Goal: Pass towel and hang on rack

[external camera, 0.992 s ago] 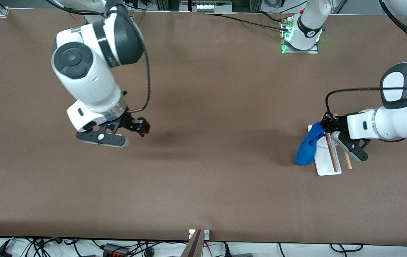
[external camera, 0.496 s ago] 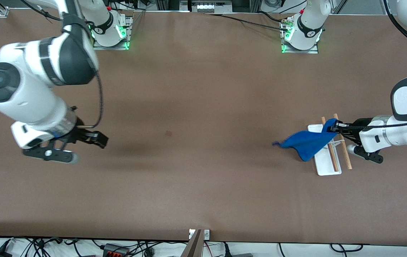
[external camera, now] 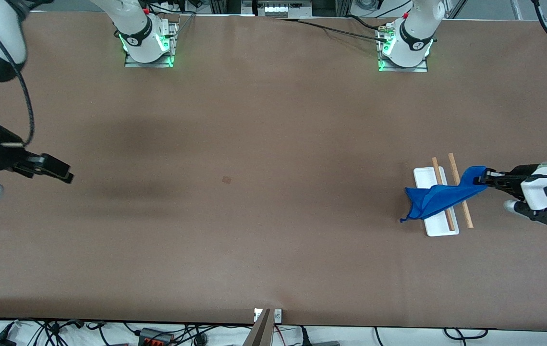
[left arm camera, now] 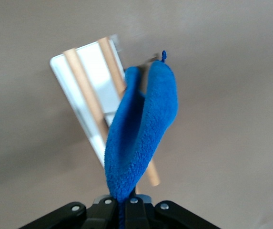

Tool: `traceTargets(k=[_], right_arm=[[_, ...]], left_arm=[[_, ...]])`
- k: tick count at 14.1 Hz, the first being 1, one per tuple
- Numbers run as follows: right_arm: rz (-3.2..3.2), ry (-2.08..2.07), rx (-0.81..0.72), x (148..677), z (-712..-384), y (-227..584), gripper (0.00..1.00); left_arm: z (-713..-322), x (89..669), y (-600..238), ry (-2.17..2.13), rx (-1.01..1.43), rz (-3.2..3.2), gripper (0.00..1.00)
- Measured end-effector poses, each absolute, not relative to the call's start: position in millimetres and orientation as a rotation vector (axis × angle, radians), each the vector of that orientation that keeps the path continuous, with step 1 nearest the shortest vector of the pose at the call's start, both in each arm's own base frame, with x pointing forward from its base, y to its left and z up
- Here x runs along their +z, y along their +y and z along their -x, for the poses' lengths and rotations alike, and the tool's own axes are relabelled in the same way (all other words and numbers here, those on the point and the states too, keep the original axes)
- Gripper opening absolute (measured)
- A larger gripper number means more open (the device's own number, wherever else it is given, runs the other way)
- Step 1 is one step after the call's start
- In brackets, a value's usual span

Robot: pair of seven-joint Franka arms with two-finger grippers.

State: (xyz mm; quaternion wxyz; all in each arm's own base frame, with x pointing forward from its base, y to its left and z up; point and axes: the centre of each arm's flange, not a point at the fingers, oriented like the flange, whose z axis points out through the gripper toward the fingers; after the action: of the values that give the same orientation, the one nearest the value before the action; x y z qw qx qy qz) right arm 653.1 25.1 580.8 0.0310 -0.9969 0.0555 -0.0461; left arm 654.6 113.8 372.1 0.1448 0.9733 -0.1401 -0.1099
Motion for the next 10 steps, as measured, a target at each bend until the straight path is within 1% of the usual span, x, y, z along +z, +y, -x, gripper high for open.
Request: traceTargets(k=[4, 6, 10], right_arm=[[3.081, 0.025, -0.155, 603.8, -631.4, -29.3, 1.0], [3.1, 0.012, -0.151, 609.9, -625.9, -35.6, 1.0], [3.14, -0.003, -0.087, 609.6, -609.5, -36.0, 1.0]], left_arm=[[-651.9, 338.9, 149.5, -0.44, -0.325, -2.78, 0.03], [-654.3, 320.5, 166.1, -0.453, -0.288, -2.783, 0.03], [-655.5, 302.0, 180.3, -0.503, -0.255, -2.774, 0.03]])
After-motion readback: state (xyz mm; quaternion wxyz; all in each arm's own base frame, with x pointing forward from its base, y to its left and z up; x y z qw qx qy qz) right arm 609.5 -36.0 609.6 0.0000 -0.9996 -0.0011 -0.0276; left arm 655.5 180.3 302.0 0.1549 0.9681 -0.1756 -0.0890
